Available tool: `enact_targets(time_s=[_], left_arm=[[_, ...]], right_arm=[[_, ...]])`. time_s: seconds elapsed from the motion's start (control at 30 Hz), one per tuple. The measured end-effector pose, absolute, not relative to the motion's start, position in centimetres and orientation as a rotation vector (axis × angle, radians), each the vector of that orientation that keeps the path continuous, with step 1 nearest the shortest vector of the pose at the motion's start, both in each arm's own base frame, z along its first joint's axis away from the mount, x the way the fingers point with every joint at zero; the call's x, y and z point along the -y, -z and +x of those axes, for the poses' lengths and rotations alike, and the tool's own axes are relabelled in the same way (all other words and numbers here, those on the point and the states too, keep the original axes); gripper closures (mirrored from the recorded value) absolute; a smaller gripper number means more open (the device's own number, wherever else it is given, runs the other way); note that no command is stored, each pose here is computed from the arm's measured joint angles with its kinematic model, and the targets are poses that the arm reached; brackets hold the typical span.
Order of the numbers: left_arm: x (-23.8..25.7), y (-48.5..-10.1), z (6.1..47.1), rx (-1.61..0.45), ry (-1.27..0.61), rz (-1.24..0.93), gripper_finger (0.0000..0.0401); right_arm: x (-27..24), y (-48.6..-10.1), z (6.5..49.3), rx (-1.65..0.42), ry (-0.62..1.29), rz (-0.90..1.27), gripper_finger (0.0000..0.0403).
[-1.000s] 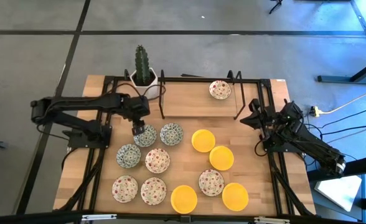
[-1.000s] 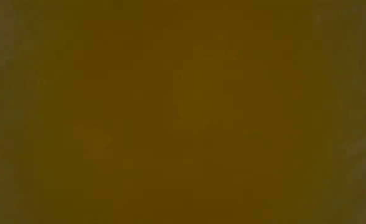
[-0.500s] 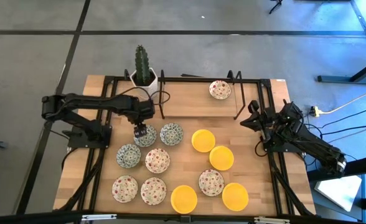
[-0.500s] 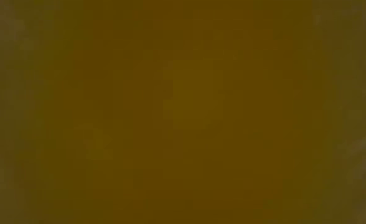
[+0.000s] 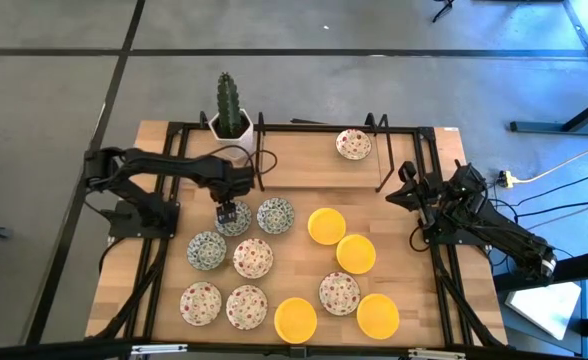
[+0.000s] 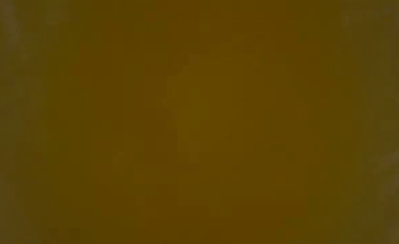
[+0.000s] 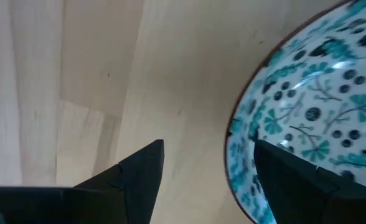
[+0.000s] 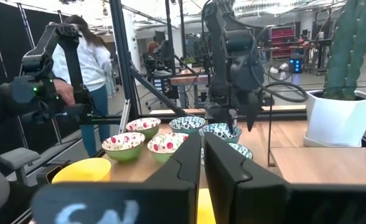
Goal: Pick & Place Mini bowls
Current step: Put the blue printed bowl on the shelf
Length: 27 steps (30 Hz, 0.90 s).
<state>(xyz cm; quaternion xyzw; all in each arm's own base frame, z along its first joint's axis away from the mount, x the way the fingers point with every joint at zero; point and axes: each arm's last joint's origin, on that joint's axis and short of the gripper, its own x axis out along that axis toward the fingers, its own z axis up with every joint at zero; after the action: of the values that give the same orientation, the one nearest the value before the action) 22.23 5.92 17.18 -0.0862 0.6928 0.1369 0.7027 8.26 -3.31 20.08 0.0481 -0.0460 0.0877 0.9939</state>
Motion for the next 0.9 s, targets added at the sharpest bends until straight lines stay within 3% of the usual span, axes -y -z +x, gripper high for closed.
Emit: enact_targets(time_s=[0.17,0.3,0.63,0.9], left_arm=[[-6.0,-16.9,22.4,-1.547,-0.304,-0.166,0.0162],[-6.1,-16.9,22.5,-1.536,-0.311,-0.146,0.0191],[-6.1,-17.2,22.5,-1.536,-0.256,-0.120,0.0378],[-5.9,-19.5,22.1,-1.500,-0.256,-0.070,0.0388]], right_arm=[[3.3,-20.1,8.3,0.091,-0.176,0.109,0.0380],[3.3,-20.1,8.3,0.091,-0.177,0.113,0.0379],[3.3,-20.1,8.3,0.090,-0.177,0.113,0.0379],[3.4,-20.1,8.3,0.093,-0.152,0.114,0.0379]])
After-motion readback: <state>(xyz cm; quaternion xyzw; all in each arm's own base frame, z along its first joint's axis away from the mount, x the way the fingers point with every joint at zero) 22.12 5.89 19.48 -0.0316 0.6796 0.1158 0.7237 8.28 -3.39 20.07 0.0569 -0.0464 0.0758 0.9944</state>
